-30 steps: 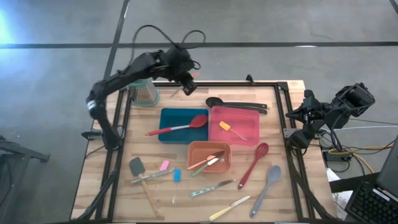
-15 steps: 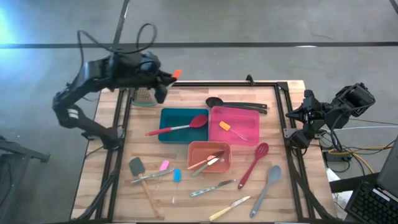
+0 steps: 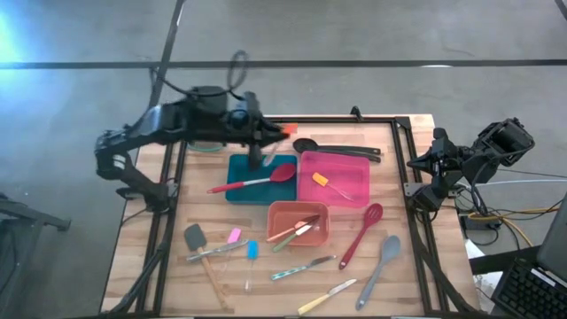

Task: Pick & Place Kitchen Items
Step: Put the orange spatula into the red bin

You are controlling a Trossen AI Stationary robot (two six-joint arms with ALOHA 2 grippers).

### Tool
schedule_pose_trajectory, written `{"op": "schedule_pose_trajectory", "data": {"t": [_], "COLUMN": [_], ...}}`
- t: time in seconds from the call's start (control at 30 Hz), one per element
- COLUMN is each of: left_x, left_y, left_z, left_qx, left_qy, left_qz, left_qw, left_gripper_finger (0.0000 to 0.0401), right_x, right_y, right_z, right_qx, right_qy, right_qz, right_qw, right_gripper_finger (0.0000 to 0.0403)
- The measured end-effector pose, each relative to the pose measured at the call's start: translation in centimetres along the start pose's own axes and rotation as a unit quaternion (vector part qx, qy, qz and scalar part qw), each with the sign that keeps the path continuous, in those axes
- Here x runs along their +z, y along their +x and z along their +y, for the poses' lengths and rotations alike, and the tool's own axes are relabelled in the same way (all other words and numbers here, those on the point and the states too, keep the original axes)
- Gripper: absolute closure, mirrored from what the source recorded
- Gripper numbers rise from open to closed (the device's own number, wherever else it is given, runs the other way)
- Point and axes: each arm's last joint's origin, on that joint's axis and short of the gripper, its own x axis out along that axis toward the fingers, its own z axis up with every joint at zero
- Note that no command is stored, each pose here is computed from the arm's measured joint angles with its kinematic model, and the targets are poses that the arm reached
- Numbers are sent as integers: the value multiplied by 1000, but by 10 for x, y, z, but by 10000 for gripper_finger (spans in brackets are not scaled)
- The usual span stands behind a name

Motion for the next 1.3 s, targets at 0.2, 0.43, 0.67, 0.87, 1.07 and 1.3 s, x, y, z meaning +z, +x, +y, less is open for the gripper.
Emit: {"op": "schedule_pose_trajectory", "data": {"t": [0.2,0.43,0.67,0.87,1.07,1.3], "left_x": [-3,2,-13,-28,-33,-44], "left_y": [46,99,151,182,189,183], "left_z": [0,-1,8,10,12,22], "left_qx": [-50,-74,-82,-122,-146,-202], "left_qy": [29,72,62,50,61,31], "left_qz": [8,5,0,-16,-87,-209], "left_qw": [998,995,995,991,984,956], "left_gripper_finger": [373,373,373,373,373,373], "right_x": [0,0,0,0,0,1], "right_y": [0,0,0,0,0,0], "right_z": [0,0,0,0,0,-1], "right_qx": [0,0,0,0,-3,-11], "right_qy": [0,0,0,0,0,0], "right_qz": [0,0,0,0,-3,-12], "right_qw": [1000,1000,1000,1000,1000,1000], "right_gripper_finger": [394,394,394,394,394,394]}}
